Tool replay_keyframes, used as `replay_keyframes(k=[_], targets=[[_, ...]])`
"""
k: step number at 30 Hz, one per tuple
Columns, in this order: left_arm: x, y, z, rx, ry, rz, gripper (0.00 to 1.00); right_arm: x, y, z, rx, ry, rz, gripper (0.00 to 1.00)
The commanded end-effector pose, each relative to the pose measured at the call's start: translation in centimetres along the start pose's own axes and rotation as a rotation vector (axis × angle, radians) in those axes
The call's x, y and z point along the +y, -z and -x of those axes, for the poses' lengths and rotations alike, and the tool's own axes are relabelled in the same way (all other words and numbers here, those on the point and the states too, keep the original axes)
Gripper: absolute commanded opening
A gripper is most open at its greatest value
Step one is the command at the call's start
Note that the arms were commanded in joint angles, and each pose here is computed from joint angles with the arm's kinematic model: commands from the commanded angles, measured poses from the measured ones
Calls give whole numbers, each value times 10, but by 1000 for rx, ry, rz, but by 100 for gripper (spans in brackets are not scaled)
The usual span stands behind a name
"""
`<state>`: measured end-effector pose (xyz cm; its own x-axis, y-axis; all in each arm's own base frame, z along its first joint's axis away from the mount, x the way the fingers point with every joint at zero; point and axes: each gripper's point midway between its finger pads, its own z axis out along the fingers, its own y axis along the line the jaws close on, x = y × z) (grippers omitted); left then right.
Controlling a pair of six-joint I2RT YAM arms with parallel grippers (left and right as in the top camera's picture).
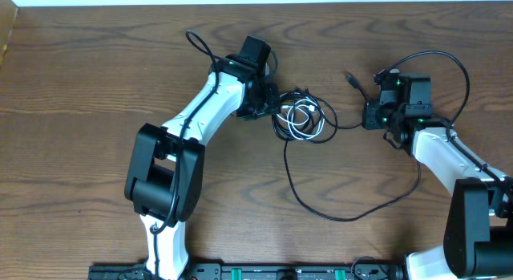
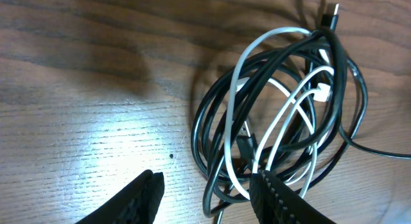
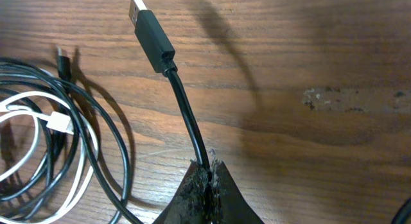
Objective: Untangle cables
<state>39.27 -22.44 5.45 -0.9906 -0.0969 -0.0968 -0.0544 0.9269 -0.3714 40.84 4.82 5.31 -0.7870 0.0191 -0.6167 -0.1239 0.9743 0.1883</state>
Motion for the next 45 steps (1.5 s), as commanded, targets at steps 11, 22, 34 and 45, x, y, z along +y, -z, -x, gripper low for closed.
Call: replay_keyframes(k=[11,22,34,45], targets=[[-34,-11,-19,-50,70,51,48,26,-3,0,-8,32,61,5],[-43,-17,-28,-63,45,78,48,26,-3,0,-11,33,61,6],[-27,-26,-24,-139,510,103,48,26,-3,0,-11,33,62,6],[-20,-26,-15,-203,574,120,41,26,-3,1,-11,33,65,7]])
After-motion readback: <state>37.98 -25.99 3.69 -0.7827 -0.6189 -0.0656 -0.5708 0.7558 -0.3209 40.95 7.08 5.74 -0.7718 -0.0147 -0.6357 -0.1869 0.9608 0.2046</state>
